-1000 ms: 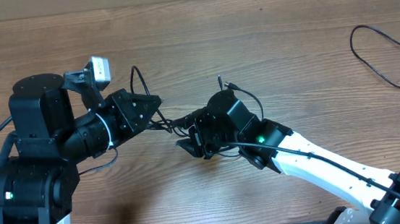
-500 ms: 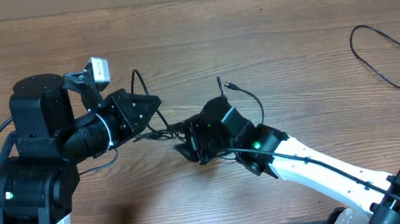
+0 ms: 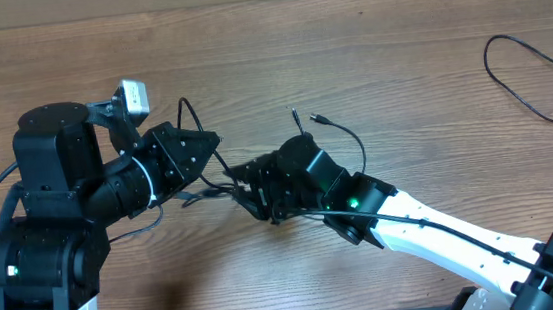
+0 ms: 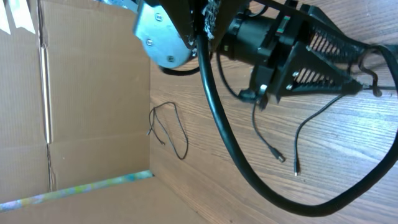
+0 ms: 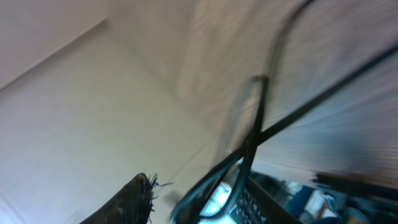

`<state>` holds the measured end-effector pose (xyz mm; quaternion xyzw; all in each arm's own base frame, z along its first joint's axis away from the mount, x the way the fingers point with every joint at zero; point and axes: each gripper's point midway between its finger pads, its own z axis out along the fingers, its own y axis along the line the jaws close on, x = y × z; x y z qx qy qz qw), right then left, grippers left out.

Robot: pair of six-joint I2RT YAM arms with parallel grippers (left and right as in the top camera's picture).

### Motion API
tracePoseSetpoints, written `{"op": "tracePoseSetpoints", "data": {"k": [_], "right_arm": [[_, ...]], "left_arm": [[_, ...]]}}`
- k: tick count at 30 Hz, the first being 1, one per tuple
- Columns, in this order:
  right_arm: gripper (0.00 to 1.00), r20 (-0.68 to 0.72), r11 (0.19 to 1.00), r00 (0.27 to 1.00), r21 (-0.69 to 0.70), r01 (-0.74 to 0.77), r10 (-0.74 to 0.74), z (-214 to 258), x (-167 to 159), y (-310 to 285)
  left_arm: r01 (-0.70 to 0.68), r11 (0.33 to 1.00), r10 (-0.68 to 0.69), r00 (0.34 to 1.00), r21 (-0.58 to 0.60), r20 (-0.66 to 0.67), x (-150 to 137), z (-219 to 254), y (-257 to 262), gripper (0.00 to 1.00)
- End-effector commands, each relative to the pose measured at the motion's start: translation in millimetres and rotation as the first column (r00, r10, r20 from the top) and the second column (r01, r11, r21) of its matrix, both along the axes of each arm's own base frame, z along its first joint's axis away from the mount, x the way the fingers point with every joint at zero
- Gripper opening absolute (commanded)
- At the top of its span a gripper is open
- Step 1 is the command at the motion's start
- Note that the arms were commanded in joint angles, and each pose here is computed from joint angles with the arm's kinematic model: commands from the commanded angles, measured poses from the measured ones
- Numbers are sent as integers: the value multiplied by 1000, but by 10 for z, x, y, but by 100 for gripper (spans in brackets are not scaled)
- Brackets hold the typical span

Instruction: Untangle cables

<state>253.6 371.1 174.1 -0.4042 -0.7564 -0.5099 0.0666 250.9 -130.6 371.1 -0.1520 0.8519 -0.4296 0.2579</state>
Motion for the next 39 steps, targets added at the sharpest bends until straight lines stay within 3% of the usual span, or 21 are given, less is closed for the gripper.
{"op": "tracePoseSetpoints", "data": {"k": [1, 11, 15, 20, 24, 30, 32, 36, 39], "right_arm": [[43, 32, 1000, 1000, 10, 1, -1, 49, -2, 49], [18, -14, 993, 1000, -119, -18, 17, -460, -190, 186], [16, 19, 967, 999, -253, -40, 46, -783, -148, 47], [15, -64, 899, 998, -438, -9, -21, -1133, -42, -505], [10, -134, 806, 989, -591, -29, -62, -1379, 76, -1186], [8, -122, 709, 992, -695, -118, 45, -1482, 359, -2049], [17, -93, 730, 983, -660, -180, 159, -1444, 422, -2103], [50, 36, 796, 917, -511, -326, 398, -1245, 427, -1868], [70, 77, 818, 883, -421, -393, 464, -1130, 327, -1656]], "left_arm": [[0, 1000, 0, 1000, -7, 20, -43, 79, -8, 4], [-23, 999, 23, 1000, -34, -2, -31, 91, -9, 4], [-21, 999, 21, 1000, -30, 3, -31, 92, -6, 4], [-36, 999, 36, 996, 8, 82, 15, 172, 121, 4], [-129, 991, 125, 984, 20, 129, 57, 257, 385, 4], [-265, 964, 260, 956, 18, 135, 93, 280, 738, 4], [-273, 962, 268, 955, 20, 124, 87, 258, 757, 4], [-272, 962, 268, 958, 21, 105, 102, 219, 758, 4], [-271, 962, 268, 959, 18, 95, 120, 204, 757, 4]]}}
